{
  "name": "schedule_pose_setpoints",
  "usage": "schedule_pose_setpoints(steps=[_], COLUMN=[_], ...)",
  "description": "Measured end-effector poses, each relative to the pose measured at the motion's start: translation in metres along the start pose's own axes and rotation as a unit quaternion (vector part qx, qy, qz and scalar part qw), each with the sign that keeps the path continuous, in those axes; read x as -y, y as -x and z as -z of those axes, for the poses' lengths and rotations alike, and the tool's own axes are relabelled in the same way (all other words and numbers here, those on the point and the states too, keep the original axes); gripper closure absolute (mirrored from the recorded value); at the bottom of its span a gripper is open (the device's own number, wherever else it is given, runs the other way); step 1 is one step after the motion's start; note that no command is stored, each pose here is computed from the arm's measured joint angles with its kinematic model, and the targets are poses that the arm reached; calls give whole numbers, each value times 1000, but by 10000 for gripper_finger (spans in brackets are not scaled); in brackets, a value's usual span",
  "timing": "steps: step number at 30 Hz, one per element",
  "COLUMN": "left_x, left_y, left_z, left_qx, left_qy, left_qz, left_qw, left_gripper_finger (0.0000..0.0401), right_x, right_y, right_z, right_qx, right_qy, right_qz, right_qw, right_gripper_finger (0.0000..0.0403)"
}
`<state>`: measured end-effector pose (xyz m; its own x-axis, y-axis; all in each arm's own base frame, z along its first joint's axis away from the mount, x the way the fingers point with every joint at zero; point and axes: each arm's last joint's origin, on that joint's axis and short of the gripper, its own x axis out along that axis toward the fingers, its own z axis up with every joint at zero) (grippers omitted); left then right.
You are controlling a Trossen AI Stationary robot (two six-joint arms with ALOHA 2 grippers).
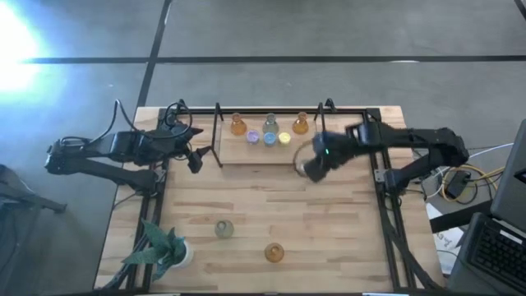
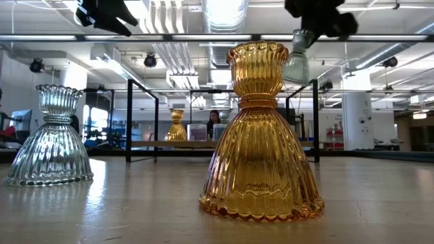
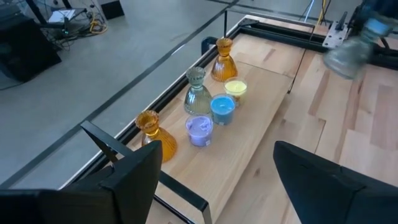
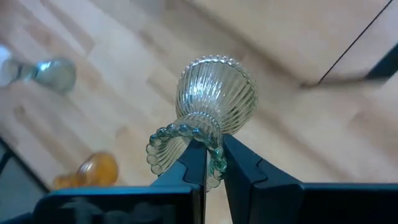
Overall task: Pick & Place candle stick holders
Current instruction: Put the right green glass candle holder on the shelf
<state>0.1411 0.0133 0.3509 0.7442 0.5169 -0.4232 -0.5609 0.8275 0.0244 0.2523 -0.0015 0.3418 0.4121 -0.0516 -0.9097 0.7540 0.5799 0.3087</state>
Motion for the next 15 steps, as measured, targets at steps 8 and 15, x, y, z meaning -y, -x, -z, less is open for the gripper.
schedule_pose_setpoints(steps=[8,15], left_x=[0,0], left_y=[0,0], left_z=[0,1], left_qx=[-2,-3], left_qy=[-1,-2], left_qz=[0,-1], left_qw=[1000,1000], left_gripper_finger=[98,99], right_x=[13,23], right_y=[-3,-18], right_z=[-52,-83], right_qx=[-4,-81], right_qy=[46,136], right_qz=[3,73], right_qw=[999,985], right_gripper_finger=[381,381])
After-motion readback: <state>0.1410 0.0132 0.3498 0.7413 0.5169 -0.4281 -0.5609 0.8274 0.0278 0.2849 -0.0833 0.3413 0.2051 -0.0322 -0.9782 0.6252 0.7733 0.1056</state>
